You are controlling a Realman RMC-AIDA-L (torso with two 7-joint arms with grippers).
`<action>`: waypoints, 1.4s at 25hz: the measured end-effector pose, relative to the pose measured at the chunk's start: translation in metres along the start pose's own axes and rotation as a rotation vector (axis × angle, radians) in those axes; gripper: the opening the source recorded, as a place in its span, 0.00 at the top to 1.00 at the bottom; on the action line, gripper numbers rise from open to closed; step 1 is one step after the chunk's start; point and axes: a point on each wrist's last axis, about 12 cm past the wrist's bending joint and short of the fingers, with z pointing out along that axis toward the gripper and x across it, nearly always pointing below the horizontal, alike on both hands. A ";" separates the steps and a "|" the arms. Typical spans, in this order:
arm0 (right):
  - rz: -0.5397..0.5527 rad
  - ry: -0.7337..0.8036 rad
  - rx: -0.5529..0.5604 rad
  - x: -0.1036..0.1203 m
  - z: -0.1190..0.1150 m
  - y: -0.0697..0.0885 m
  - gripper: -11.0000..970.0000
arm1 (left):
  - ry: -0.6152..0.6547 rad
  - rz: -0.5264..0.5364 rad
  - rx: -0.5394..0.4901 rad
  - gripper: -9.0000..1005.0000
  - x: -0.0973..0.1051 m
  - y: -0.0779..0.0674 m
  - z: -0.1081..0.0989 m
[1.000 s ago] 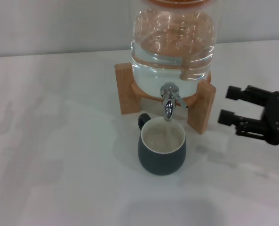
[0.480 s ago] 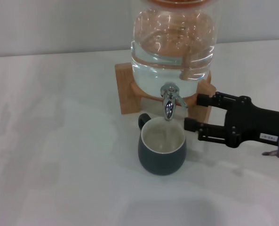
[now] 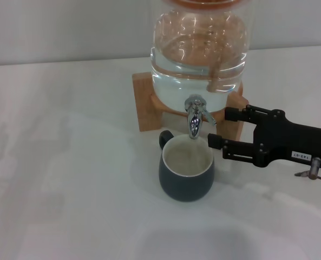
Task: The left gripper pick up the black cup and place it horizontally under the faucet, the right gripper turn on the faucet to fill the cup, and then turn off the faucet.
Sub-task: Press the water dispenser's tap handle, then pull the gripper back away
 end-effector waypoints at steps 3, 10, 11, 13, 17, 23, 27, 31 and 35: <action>0.000 0.000 0.010 0.000 0.000 -0.001 0.21 | -0.001 -0.001 0.000 0.40 0.000 0.000 -0.001; -0.003 0.000 0.031 -0.006 0.003 -0.002 0.21 | -0.008 -0.005 0.007 0.40 0.000 -0.001 -0.002; -0.007 0.003 0.032 -0.007 0.004 -0.001 0.21 | -0.008 -0.005 0.007 0.40 0.000 -0.001 -0.002; -0.016 0.012 0.034 -0.009 0.006 0.000 0.21 | -0.007 -0.005 0.009 0.40 0.000 -0.002 -0.002; -0.022 0.025 0.042 -0.011 0.007 0.000 0.21 | -0.006 -0.006 0.010 0.40 0.001 -0.003 -0.002; -0.020 0.030 0.064 -0.009 0.006 -0.003 0.21 | -0.002 -0.011 0.010 0.40 0.002 -0.004 -0.003; -0.018 0.033 0.083 -0.008 0.004 -0.005 0.21 | 0.001 -0.016 0.009 0.40 0.003 -0.004 -0.004; -0.022 0.031 0.101 -0.009 0.000 -0.009 0.21 | -0.003 -0.019 0.011 0.40 0.003 -0.004 -0.006; -0.022 0.025 0.119 -0.009 -0.006 -0.012 0.21 | -0.006 -0.021 0.013 0.40 0.003 -0.005 -0.006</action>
